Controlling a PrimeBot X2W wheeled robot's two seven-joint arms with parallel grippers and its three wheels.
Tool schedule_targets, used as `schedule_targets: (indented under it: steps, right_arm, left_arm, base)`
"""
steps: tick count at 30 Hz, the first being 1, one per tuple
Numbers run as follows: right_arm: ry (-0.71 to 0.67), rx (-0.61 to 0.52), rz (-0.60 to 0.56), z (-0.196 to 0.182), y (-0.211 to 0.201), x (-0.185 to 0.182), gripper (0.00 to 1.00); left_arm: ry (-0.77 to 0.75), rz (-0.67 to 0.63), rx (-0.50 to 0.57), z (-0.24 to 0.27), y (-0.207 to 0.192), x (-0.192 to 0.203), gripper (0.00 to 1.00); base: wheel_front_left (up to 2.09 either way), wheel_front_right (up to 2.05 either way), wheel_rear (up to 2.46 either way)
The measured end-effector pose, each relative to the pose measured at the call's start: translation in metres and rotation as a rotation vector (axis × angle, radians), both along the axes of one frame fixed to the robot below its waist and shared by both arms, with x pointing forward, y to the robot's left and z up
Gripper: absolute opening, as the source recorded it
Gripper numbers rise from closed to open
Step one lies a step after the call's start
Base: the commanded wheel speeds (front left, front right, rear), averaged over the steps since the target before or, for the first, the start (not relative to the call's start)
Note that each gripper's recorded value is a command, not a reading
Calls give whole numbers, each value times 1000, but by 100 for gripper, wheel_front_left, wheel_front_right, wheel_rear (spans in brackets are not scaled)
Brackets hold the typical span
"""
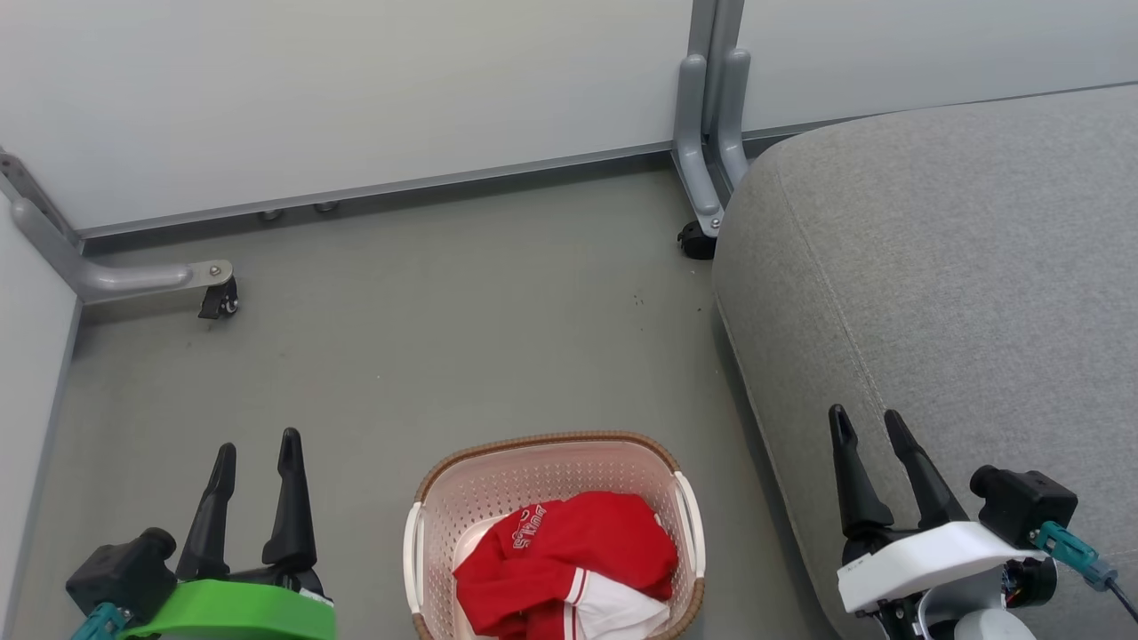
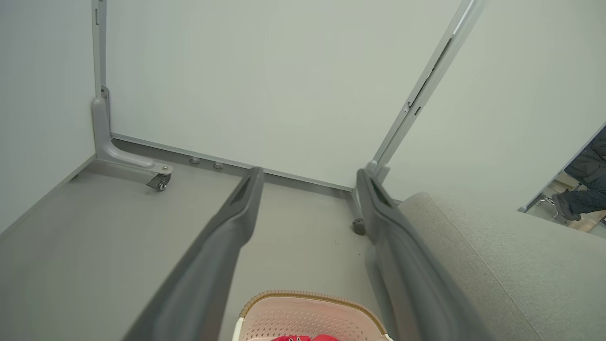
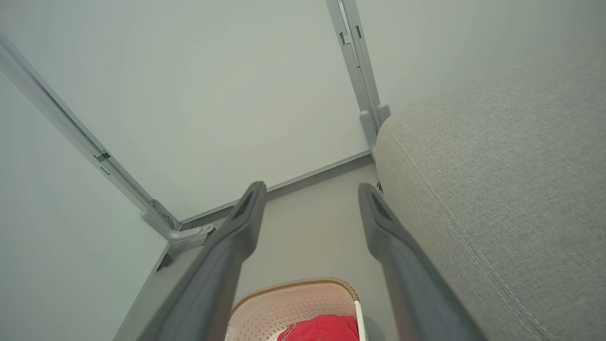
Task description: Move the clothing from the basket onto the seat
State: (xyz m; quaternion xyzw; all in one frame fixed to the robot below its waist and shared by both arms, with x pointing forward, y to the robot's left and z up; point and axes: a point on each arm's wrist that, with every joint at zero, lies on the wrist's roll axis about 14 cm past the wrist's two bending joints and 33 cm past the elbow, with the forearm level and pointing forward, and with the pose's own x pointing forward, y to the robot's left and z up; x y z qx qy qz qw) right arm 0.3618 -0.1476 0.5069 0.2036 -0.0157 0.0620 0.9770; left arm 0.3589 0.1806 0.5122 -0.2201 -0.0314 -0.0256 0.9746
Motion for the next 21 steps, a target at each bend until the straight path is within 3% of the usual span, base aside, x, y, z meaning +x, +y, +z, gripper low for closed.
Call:
schedule_targets:
  steps: [21]
  right_arm:
    - [-63,-138,5,8,2,-6,100]
  left_arm:
    - [-41,-57,168,4,-15,-7,100]
  base:
    - [0,0,0]
